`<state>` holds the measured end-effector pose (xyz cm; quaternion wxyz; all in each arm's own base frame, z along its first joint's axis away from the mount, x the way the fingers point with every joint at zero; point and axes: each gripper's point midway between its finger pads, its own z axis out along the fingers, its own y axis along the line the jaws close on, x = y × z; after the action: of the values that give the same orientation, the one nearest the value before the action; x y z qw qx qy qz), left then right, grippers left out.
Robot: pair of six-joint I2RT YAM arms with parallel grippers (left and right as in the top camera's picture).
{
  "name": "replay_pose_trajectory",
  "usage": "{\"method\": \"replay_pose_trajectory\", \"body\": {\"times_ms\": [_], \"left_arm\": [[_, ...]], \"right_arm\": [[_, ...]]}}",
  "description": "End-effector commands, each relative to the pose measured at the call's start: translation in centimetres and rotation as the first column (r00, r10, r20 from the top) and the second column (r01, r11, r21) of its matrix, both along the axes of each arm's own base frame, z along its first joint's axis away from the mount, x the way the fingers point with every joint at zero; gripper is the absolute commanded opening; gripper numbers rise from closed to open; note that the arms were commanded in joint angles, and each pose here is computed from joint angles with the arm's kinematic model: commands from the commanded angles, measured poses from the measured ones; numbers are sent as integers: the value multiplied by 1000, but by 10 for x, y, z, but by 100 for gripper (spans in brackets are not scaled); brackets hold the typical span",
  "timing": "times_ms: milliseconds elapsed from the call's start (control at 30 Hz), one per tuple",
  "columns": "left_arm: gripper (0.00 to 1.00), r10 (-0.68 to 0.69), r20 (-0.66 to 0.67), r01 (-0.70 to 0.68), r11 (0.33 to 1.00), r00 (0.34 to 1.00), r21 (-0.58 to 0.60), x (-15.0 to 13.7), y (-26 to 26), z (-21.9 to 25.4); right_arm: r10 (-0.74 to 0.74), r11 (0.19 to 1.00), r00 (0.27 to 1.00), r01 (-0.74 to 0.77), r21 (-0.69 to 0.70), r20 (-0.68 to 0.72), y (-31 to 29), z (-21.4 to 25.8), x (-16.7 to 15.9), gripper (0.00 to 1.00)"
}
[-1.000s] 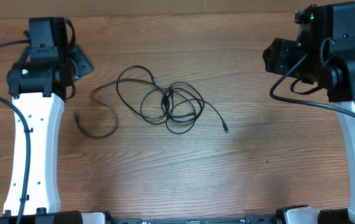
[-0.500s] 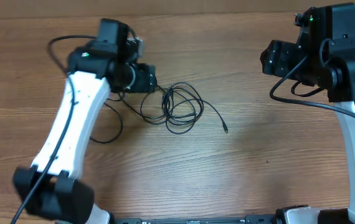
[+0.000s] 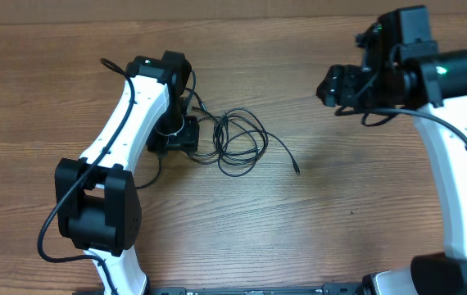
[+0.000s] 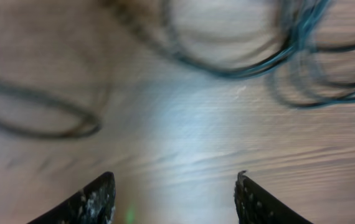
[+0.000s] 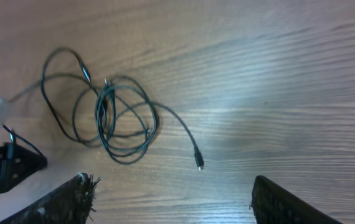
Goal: Untangle cables
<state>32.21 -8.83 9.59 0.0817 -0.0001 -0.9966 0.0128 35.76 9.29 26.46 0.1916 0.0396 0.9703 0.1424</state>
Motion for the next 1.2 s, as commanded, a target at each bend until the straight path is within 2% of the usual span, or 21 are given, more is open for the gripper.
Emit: {"method": "replay_pose_trajectory", "body": {"times_ms": [0,267,367,500,533,600,667,767,900,1067,1167], "left_arm": [[62,42,3,-42,992,999,121,-9,22,15],[62,73,35,-77,988,997,133,-49,34,56],[63,104,94,-115,985,990,125,-71,41,67],[65,163,266,-194,976,950,96,-90,52,71],[67,171,329,-202,977,929,63,-89,52,71],[77,191,433,-211,978,881,-2,-86,49,73],[83,207,521,-199,977,828,-73,-79,43,76],[84,223,591,-182,975,775,-130,-72,39,78],[83,224,591,-183,975,775,-129,-71,39,68],[83,222,555,-190,975,802,-115,-70,38,56],[82,221,533,-194,975,817,-108,-70,37,50]], "right_arm": [[58,998,997,-58,9,-49,19,-19,3,81],[102,995,985,-104,-4,-137,39,-54,10,83],[109,994,982,-111,-5,-155,44,-67,13,85],[140,990,976,-142,-3,-167,57,-88,13,85],[150,988,975,-153,-3,-165,62,-93,13,85],[176,984,972,-179,-2,-154,72,-105,12,83],[199,980,970,-201,0,-144,82,-116,11,80],[175,985,974,-174,17,-147,95,-139,8,77],[119,993,981,-114,39,-151,105,-172,4,73],[-38,998,989,44,38,-146,99,-202,6,71],[-55,996,992,63,68,-110,102,-210,12,68]]}}
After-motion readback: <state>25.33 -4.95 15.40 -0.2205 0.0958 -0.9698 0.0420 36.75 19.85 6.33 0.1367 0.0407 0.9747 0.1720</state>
